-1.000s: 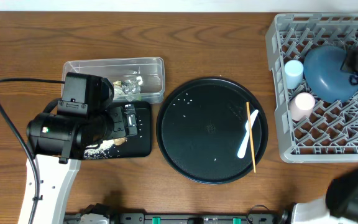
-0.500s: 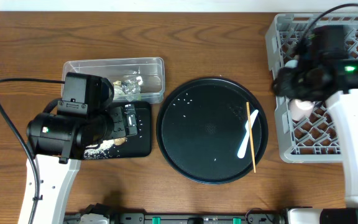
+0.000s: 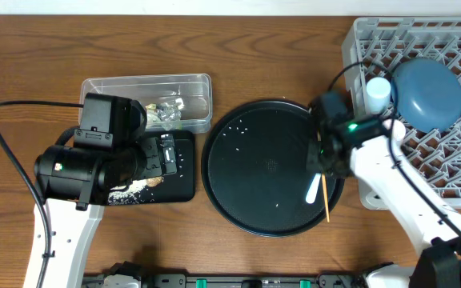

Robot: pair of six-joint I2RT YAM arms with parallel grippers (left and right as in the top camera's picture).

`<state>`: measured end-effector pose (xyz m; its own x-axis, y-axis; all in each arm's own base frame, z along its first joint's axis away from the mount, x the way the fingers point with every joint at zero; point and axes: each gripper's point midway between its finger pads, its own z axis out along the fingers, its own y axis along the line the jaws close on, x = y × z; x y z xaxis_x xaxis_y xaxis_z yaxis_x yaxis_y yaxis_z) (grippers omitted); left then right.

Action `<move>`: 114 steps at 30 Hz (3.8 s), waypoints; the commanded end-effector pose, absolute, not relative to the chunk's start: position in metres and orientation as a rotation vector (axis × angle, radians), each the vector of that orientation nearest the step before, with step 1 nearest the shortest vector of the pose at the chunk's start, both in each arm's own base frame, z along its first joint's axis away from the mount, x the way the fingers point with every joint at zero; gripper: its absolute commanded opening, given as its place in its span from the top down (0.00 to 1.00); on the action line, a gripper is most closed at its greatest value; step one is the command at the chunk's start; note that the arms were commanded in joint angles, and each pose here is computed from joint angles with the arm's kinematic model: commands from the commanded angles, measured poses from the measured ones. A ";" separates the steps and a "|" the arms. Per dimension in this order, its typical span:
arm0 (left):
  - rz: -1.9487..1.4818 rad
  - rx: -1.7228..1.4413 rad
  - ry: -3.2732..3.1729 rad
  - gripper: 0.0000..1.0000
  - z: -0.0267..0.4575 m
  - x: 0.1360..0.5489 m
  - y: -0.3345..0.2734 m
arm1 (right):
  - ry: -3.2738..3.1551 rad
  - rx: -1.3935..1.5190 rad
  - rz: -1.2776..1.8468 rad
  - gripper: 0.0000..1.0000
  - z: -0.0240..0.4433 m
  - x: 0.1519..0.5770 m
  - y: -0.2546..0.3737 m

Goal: Sort waste into correct bins and load items into the dishwasher rack
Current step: 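Move the right gripper to the wooden chopstick and grasp it, then carry the chopstick to the rack and insert it upright, then release the chopstick and withdraw the right gripper to the right, then move the right gripper over the white plastic spoon on the black tray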

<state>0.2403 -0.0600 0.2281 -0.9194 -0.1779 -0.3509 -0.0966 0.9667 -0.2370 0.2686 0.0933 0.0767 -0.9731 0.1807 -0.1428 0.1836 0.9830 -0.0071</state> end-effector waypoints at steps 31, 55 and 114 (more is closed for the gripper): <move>-0.288 -0.196 2.737 0.02 0.229 0.241 -0.058 | 2.974 0.224 -0.167 0.99 0.021 0.245 0.076; -0.288 -0.196 2.737 0.02 0.229 0.241 -0.058 | 2.659 -0.072 -0.460 0.99 0.211 0.321 -0.094; -0.288 -0.196 2.737 0.02 0.229 0.241 -0.058 | 2.606 0.055 -0.741 0.99 0.108 0.374 -0.316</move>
<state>0.2402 -0.0601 0.2280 -0.9195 -0.1782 -0.3504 -0.0969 0.9666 -0.2373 0.3722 -0.3094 0.1019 -0.9106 -0.0645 -0.4083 0.1514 0.8670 -0.4747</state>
